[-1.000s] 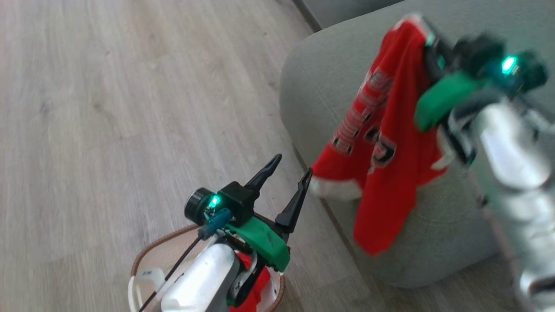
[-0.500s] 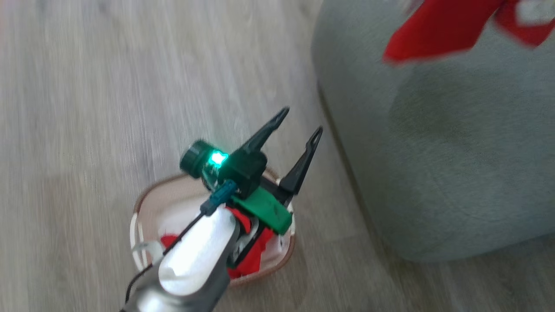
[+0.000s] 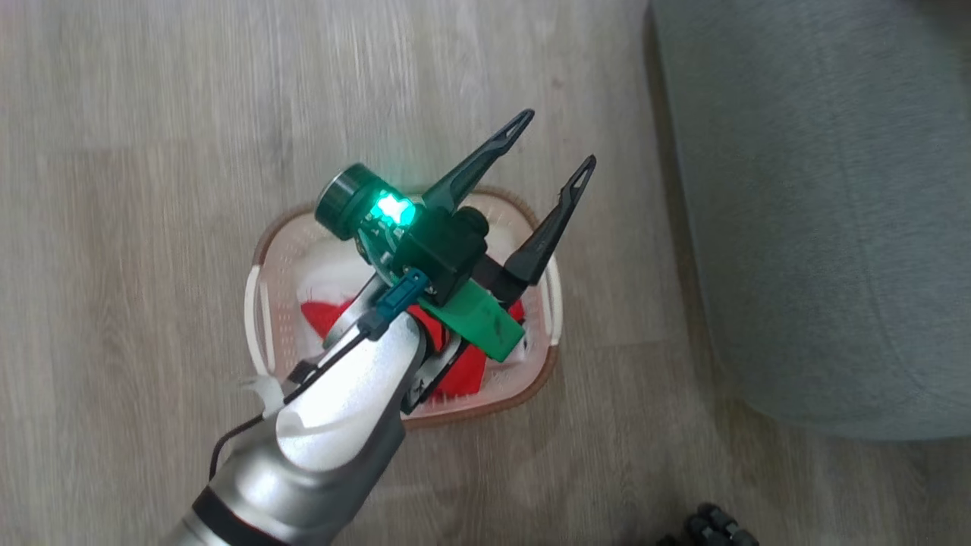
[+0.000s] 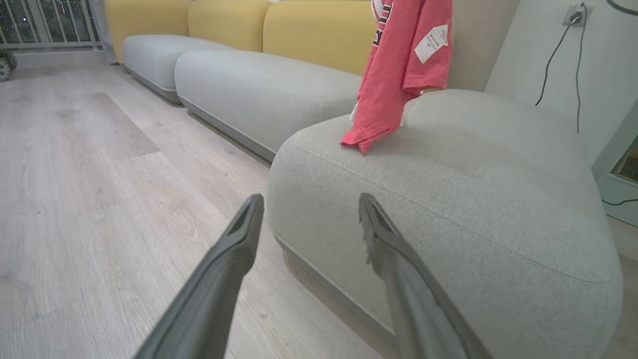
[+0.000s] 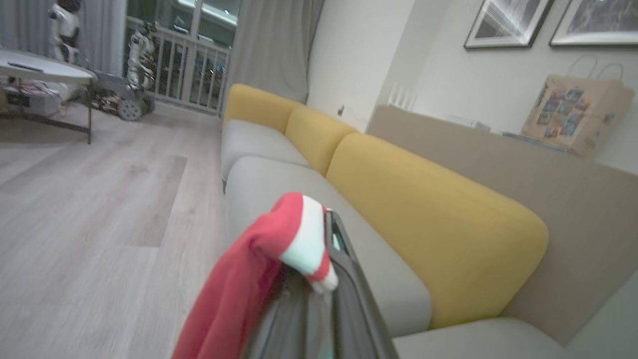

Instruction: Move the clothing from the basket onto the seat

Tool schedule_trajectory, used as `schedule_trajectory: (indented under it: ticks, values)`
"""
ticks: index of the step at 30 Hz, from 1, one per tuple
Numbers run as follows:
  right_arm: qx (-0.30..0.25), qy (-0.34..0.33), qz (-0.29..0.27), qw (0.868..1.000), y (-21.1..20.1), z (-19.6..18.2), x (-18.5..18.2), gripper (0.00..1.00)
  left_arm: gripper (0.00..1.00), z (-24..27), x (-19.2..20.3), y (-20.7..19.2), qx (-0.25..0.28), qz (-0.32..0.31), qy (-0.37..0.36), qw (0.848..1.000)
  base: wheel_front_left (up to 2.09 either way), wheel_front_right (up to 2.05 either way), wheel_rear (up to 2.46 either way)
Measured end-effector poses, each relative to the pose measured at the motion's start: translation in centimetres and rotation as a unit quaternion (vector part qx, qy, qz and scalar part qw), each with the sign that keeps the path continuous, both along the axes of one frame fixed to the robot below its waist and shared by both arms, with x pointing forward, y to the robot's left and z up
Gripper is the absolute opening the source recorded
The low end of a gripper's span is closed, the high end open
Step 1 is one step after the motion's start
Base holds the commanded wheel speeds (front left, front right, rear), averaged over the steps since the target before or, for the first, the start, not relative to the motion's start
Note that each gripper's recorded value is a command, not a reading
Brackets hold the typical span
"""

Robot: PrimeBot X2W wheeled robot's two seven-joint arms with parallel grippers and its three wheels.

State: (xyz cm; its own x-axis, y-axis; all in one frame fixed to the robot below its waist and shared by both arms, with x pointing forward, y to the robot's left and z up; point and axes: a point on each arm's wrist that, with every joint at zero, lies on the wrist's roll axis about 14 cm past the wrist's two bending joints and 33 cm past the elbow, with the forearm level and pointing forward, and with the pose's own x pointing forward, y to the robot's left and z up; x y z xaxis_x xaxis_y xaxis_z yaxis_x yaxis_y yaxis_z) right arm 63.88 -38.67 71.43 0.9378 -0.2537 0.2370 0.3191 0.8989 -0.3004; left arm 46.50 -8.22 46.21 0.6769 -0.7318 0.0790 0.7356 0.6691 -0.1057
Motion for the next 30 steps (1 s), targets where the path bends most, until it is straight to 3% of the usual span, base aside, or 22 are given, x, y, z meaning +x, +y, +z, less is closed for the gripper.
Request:
schedule_trajectory:
  ticks: [7, 15, 24, 25, 26, 27, 28, 29, 30]
  values:
    - [0.041, 0.091, -0.041, 0.994, -2.8, -11.1, 0.8, 0.0, 1.0, -3.3, 0.5, 0.7, 0.011, 0.007, 0.031, 0.999, 0.0, 0.0, 0.0]
    - [0.082, 0.222, -0.093, 0.967, -5.4, -24.2, -3.7, 0.0, 1.0, -5.3, 0.7, 1.1, 0.018, 0.01, 0.049, 0.999, 0.0, 0.0, 0.0]
    - [0.102, 0.285, -0.107, 0.947, -5.3, -29.1, -6.8, 0.0, 1.0, -5.7, 0.8, 0.9, 0.021, 0.007, 0.049, 0.999, 0.0, 0.0, 0.0]
    - [0.105, 0.288, -0.108, 0.946, -5.2, -29.4, -7.0, 0.04, 1.0, -5.7, 0.7, 0.9, 0.021, 0.006, 0.049, 0.999, 0.0, 0.0, 0.0]
    - [0.107, 0.29, -0.109, 0.945, -5.1, -29.6, -7.2, 0.3, 1.0, -5.7, 0.7, 0.9, 0.022, 0.006, 0.049, 0.999, 0.0, 0.0, 0.0]
    - [0.107, 0.293, -0.109, 0.944, -5.1, -29.9, -7.5, 0.49, 1.0, -5.7, 0.7, 0.9, 0.022, 0.005, 0.049, 0.999, 0.0, 0.0, 0.0]
    - [0.107, 0.297, -0.109, 0.943, -5.1, -30.1, -7.7, 0.89, 1.0, -5.6, 0.7, 0.8, 0.022, 0.005, 0.049, 0.999, 0.0, 0.0, 0.0]
    - [0.107, 0.297, -0.109, 0.943, -5.1, -30.1, -7.7, 1.0, 1.0, -5.6, 0.7, 0.8, 0.022, 0.005, 0.049, 0.999, 0.0, 0.0, 0.0]
    - [0.106, 0.301, -0.109, 0.941, -5.0, -30.3, -8.1, 1.0, 1.0, -5.6, 0.7, 0.8, 0.023, 0.005, 0.049, 0.999, 0.0, 0.0, 0.0]
